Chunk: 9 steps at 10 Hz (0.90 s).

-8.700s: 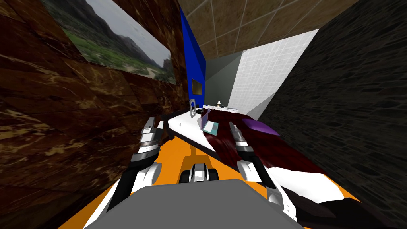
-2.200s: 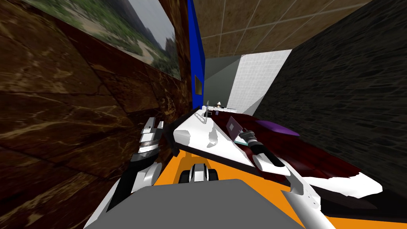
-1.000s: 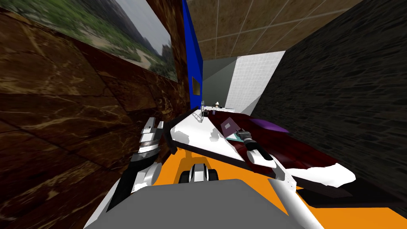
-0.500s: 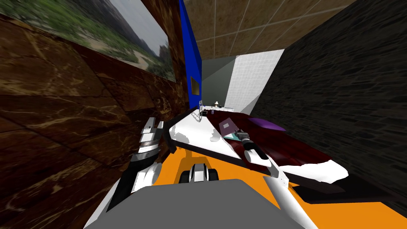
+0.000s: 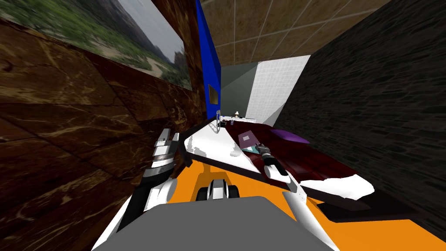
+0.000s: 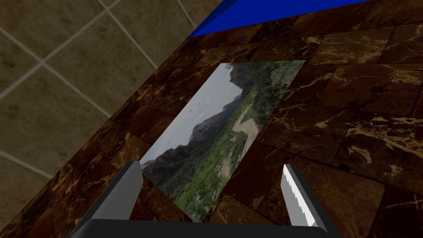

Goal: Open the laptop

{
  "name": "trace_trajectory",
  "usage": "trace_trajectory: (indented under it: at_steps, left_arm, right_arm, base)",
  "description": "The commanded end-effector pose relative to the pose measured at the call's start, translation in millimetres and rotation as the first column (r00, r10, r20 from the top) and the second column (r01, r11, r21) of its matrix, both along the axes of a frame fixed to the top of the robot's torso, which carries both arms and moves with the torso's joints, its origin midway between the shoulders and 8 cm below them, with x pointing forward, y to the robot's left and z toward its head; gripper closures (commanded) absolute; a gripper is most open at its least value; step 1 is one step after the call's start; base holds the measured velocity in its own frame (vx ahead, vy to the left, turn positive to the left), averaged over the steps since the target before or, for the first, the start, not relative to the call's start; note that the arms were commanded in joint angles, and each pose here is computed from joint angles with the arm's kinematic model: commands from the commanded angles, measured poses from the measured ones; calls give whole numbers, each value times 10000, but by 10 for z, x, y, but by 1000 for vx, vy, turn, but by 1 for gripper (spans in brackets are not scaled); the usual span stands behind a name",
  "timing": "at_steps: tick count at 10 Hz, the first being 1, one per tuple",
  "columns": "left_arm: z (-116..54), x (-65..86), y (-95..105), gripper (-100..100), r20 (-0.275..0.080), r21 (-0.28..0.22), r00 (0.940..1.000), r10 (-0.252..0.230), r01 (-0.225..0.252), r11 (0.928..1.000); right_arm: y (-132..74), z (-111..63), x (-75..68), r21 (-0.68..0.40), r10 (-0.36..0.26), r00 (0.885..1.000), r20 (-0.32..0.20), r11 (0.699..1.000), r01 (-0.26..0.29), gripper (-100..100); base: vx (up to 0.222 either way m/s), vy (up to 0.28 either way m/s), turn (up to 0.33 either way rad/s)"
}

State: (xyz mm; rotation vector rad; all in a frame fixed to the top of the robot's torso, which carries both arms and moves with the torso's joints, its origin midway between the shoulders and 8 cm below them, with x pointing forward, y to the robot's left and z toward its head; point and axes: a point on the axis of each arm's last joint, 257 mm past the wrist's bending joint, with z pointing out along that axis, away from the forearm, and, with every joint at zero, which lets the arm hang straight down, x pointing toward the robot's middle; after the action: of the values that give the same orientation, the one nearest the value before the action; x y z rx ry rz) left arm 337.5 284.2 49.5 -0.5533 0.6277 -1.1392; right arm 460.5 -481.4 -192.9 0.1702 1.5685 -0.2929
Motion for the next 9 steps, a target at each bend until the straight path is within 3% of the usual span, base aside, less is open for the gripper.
trace_trajectory:
  at_steps: [1, 3, 4, 9]
  left_arm:
    - [0, 0, 0, 0, 0, 0, 10000, 0, 0, 10000]
    - [0, 0, 0, 0, 0, 1, 10000, 0, 0, 10000]
    - [0, 0, 0, 0, 0, 1, 10000, 0, 0, 10000]
    - [0, 0, 0, 0, 1, -1, 10000, 0, 0, 10000]
  right_arm:
    - [77, -241, 29, 977, 2, 10000, 43, 9952, -6, 100]
    - [146, -400, 57, 1767, -22, 9998, 214, 9843, -16, 100]
    - [33, -169, 94, 1402, -68, 9996, 280, 9901, 28, -100]
    - [-40, 119, 158, 1375, -28, 9996, 281, 9905, -11, -100]
  base:
    - [-24, -60, 8]
    - [-38, -84, 1]
    - [-27, -29, -22]
    - [-4, 31, -17]
